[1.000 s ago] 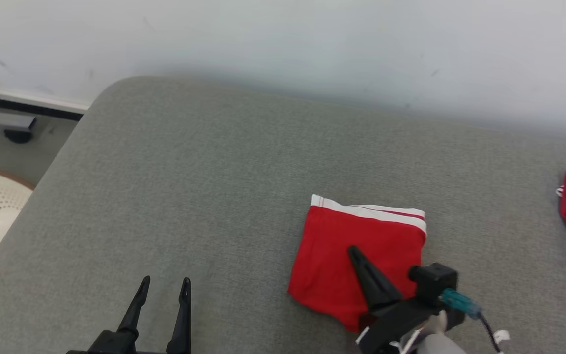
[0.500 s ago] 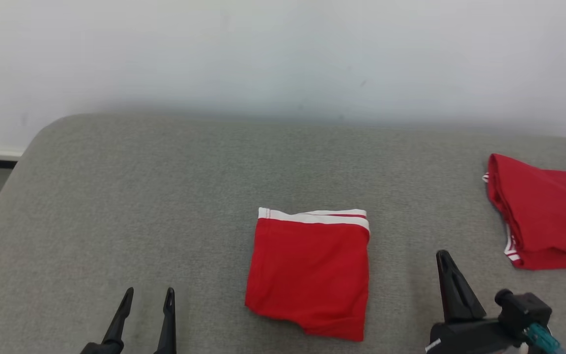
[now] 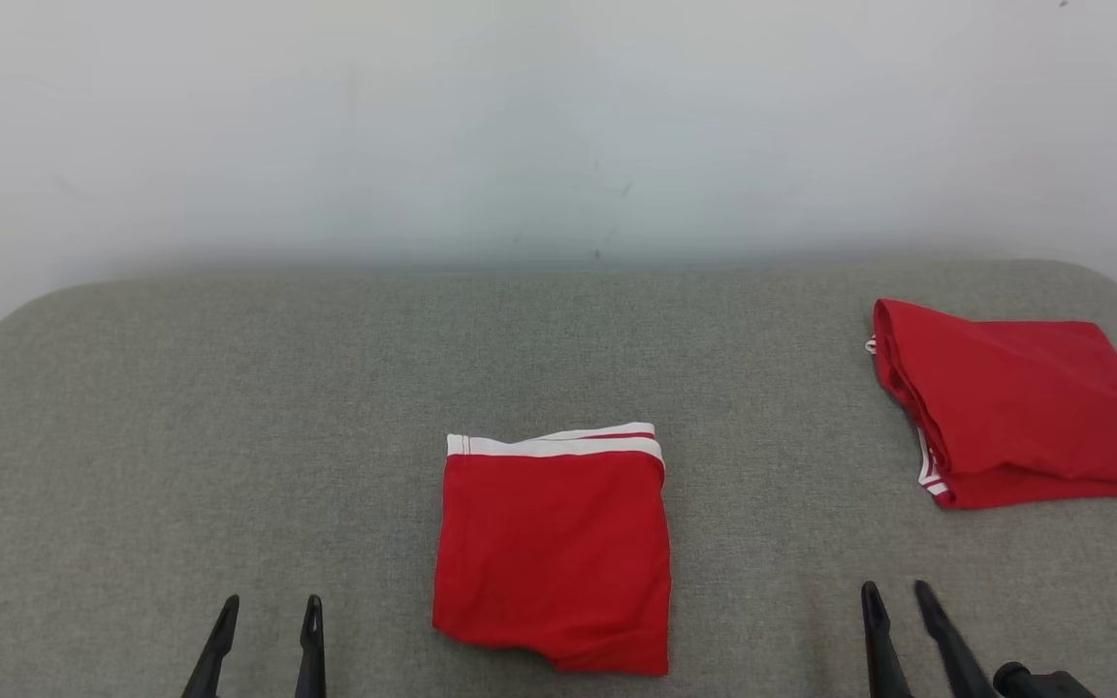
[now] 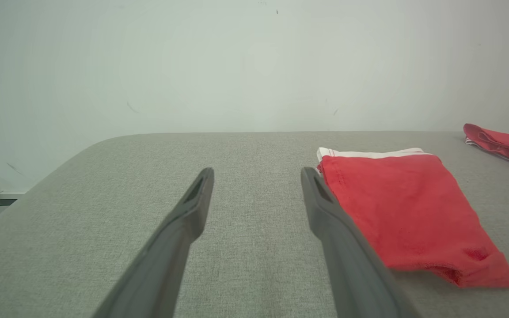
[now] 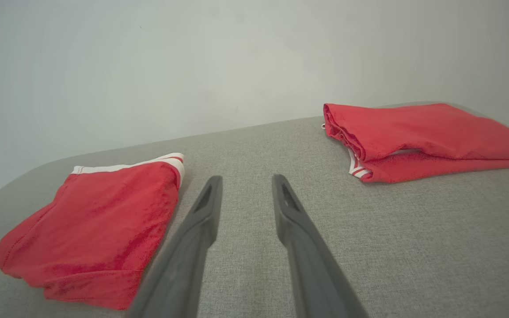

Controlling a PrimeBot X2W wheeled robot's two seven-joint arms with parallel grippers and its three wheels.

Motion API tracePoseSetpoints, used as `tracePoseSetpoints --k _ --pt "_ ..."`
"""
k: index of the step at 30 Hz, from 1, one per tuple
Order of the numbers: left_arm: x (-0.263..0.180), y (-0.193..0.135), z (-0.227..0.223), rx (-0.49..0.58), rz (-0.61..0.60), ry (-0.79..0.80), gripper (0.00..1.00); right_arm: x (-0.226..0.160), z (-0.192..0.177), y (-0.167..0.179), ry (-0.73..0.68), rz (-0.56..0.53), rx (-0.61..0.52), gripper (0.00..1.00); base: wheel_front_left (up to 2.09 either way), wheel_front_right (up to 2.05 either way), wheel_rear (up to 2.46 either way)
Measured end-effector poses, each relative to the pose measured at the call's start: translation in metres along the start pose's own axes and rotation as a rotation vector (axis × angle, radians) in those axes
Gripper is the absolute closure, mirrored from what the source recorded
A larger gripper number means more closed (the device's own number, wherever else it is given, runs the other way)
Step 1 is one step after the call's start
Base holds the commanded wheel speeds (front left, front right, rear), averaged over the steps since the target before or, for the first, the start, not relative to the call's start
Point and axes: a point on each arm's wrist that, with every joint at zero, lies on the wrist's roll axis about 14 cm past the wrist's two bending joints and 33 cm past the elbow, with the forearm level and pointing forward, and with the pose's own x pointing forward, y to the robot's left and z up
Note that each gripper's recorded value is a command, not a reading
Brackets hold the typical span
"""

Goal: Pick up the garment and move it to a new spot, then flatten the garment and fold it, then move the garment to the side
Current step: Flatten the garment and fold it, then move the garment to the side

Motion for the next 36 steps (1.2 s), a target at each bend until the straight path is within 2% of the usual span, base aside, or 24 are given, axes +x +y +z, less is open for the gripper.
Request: tracePoseSetpoints --k 11,36 --pt "-0.009 0.0 0.002 0.023 -0.008 -0.004 0.0 -0.009 -0.002 -0.017 0.004 -0.059 -0.001 0.0 0.0 0.0 0.0" --pt "-0.016 0.005 0.004 0.002 0.009 -0.012 0.0 -0.005 -0.01 0.002 0.029 0.002 -0.012 0.0 0.0 0.0 0.0"
